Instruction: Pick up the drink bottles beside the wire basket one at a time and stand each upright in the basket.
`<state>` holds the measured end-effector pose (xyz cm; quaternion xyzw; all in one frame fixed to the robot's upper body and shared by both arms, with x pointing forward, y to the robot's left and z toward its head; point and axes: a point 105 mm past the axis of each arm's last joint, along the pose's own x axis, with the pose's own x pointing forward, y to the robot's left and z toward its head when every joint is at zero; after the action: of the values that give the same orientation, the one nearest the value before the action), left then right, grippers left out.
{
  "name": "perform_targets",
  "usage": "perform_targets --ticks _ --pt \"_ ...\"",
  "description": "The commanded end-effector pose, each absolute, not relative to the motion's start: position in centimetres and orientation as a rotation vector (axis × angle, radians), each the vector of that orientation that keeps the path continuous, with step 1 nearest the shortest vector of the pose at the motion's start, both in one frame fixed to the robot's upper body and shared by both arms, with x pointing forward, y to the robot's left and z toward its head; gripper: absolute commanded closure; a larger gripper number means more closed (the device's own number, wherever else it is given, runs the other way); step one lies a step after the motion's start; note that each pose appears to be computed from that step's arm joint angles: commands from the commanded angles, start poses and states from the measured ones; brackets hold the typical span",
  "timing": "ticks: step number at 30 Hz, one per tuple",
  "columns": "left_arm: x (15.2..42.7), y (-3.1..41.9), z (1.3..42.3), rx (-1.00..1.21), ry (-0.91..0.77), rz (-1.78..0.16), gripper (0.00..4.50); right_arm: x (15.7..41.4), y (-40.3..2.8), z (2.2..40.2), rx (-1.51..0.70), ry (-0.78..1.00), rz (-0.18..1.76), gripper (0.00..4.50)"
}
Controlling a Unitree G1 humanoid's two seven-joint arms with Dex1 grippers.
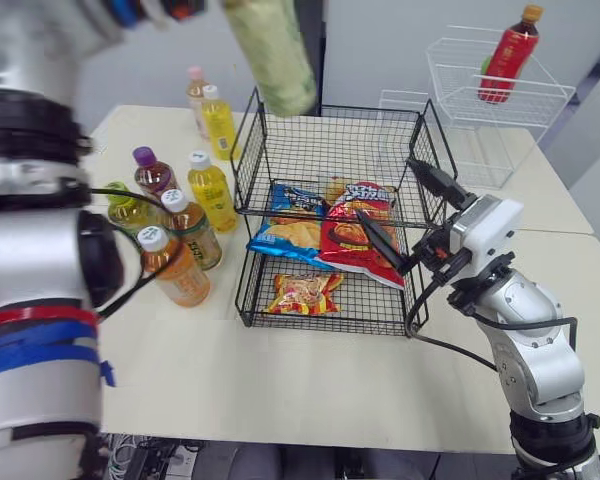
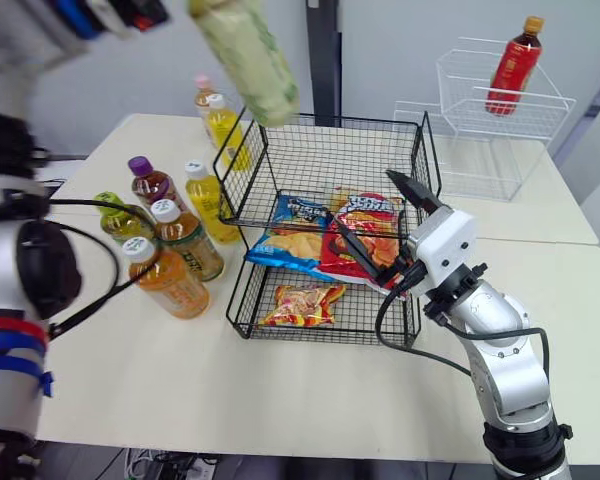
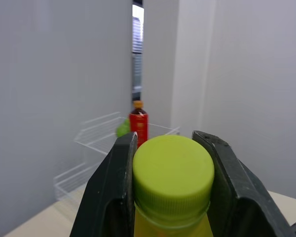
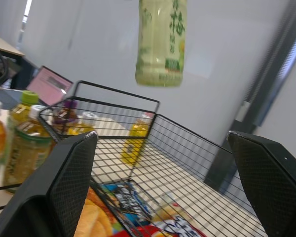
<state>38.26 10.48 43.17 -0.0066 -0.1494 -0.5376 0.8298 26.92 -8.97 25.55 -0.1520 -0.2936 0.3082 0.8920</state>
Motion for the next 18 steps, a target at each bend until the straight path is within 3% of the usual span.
perform_targets --ticks 1,9,18 --pt "37.6 7.8 45.7 0.024 -0.438 -1.188 3.13 26.0 -9.5 26.4 -0.337 -0.652 0.566 0.00" --pt "39.9 1.4 41.0 0.131 -0.374 -1.198 3.13 25.6 -10.2 25.6 -0.365 -0.615 0.437 0.00" --pt "40.6 -1.3 39.3 0.213 -0.365 -1.154 3.13 25.1 -10.4 25.1 -0.366 -0.605 0.407 0.00"
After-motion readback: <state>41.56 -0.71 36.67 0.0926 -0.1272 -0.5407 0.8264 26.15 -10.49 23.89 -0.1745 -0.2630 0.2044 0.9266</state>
